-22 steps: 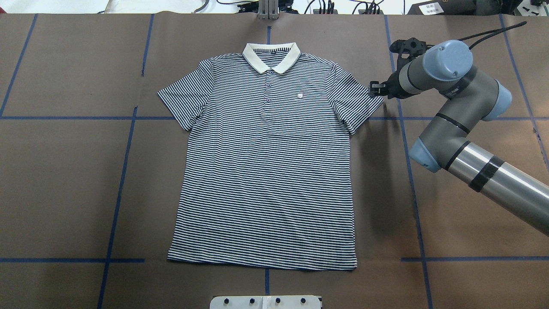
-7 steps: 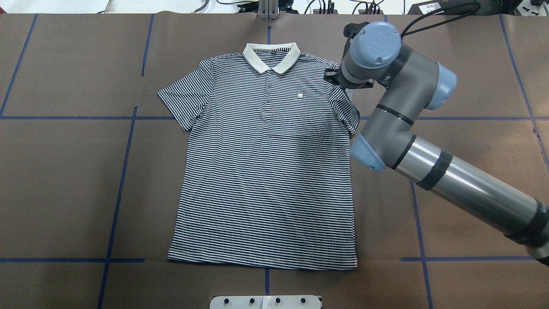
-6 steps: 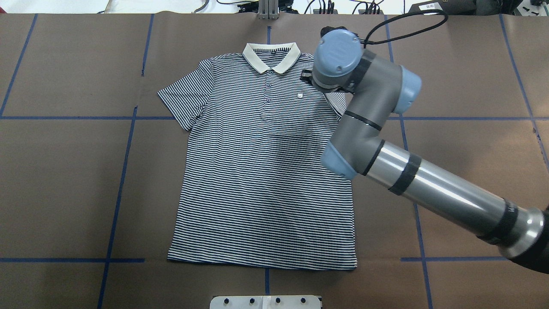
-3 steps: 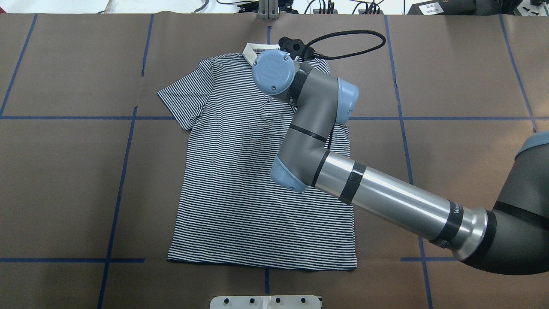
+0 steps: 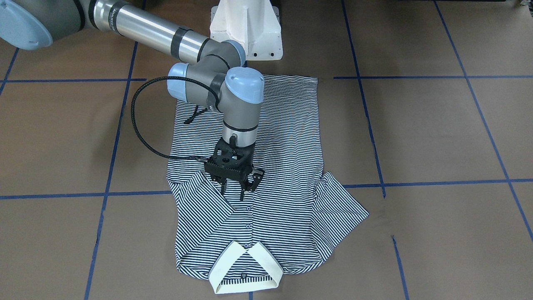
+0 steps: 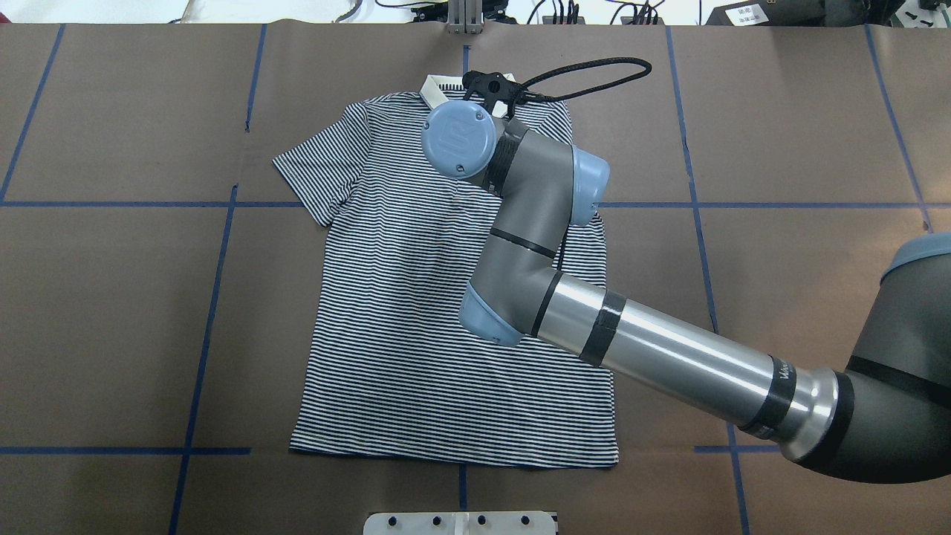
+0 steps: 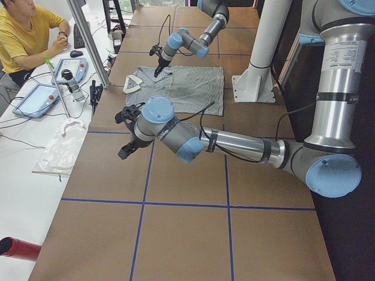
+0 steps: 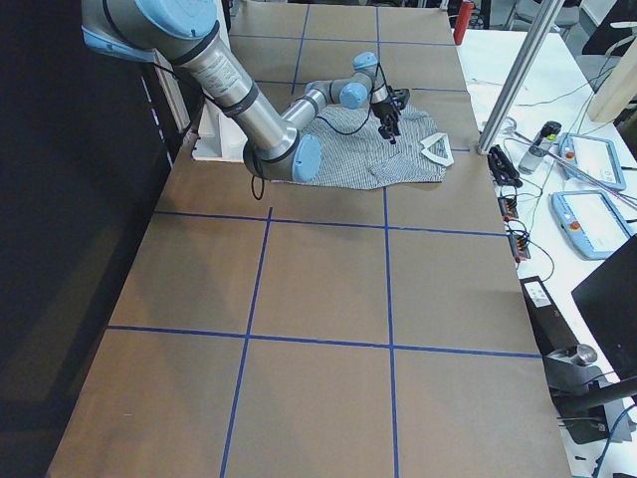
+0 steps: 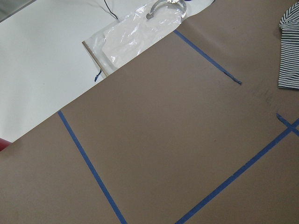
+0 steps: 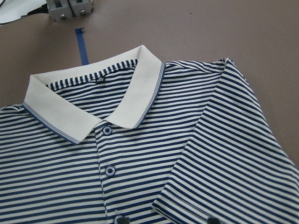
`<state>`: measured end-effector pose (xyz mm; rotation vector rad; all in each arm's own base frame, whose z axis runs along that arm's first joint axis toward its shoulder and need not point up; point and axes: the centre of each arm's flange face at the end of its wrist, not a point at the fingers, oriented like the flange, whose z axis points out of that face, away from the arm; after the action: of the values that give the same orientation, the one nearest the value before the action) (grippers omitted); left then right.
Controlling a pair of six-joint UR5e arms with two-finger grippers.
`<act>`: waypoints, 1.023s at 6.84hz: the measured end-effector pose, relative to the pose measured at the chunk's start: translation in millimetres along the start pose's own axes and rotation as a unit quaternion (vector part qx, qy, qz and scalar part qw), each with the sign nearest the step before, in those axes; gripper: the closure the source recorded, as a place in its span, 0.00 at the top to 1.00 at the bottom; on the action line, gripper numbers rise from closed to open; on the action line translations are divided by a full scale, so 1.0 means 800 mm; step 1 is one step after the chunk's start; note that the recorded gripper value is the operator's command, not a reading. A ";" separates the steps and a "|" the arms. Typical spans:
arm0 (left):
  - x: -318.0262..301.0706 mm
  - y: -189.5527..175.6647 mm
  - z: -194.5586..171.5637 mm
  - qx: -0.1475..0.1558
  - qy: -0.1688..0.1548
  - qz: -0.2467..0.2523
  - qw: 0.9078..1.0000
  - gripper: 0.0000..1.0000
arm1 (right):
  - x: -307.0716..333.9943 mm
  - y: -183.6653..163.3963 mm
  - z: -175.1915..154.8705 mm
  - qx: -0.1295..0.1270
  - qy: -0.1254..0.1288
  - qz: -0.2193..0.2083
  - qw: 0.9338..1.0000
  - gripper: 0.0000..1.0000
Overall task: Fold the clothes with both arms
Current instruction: 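Fold the sleeve inward toward the collar, release, and raise the right gripper, then move the left gripper to the sleeve nearest it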
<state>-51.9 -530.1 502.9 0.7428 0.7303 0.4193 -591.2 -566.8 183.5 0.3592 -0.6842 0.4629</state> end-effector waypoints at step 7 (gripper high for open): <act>0.178 -0.127 0.141 0.037 0.034 -0.250 0.967 0.63 | 0.428 -0.210 -0.041 -0.121 -0.091 -0.206 0.967 1.00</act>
<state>136.6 -567.3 422.3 0.5873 0.9701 -0.0427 -254.1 -593.9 363.1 0.3042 -0.8101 -0.0519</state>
